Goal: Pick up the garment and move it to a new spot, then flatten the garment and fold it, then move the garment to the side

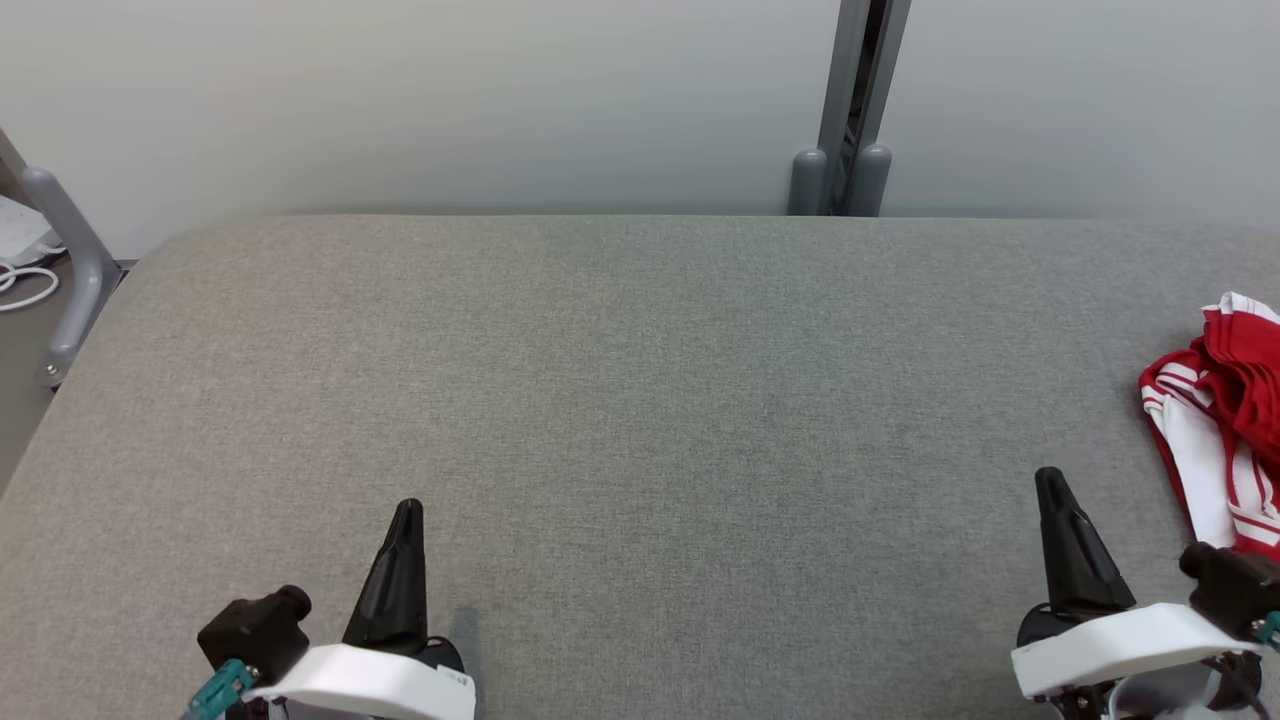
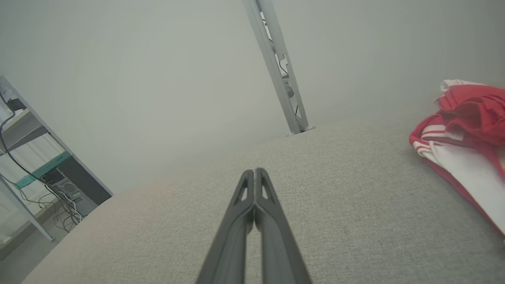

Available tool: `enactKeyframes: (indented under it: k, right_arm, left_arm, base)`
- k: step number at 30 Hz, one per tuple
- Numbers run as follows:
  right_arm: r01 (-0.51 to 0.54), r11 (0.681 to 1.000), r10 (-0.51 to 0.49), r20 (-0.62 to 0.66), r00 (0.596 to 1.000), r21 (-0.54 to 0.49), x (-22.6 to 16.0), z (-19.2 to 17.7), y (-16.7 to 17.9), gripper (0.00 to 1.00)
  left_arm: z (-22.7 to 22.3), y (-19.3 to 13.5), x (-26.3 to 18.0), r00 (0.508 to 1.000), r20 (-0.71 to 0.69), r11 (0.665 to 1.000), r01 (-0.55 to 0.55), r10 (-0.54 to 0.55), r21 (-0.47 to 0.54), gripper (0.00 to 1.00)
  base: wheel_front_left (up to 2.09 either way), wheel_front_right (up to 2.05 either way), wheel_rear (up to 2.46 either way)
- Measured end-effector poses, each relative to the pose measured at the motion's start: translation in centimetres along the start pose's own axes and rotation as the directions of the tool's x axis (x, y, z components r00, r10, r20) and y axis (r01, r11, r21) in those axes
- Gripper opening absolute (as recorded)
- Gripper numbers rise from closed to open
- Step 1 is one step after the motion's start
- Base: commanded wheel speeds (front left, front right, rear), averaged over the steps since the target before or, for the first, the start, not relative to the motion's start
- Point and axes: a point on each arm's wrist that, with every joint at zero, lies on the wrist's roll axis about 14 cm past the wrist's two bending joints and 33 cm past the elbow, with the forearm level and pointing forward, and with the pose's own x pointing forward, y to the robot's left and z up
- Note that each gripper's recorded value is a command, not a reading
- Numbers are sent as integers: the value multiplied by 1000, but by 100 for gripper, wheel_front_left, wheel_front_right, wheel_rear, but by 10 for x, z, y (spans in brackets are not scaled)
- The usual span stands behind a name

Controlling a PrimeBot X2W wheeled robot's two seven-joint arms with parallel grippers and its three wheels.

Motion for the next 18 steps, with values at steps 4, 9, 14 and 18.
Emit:
enactKeyframes:
  k: [4,9,14,18]
  right_arm:
    - [27,999,-27,1,1000,47,-1,2,-8,0]
    - [62,990,-63,-2,998,124,-3,6,-18,0]
    - [94,976,-95,-3,995,196,-5,9,-29,0]
    - [116,961,-119,-3,993,250,-7,12,-37,0]
  left_arm:
    - [0,-2,3,1000,-6,999,3,-4,-47,0]
    - [-1,-4,7,1000,-17,993,5,-7,-120,0]
    - [-2,-7,11,1000,-26,982,9,-14,-188,0]
    - [-3,-9,14,999,-33,971,12,-21,-240,0]
  base:
    - [0,0,0]
    - [0,0,0]
    - [0,0,0]
    - [0,0,0]
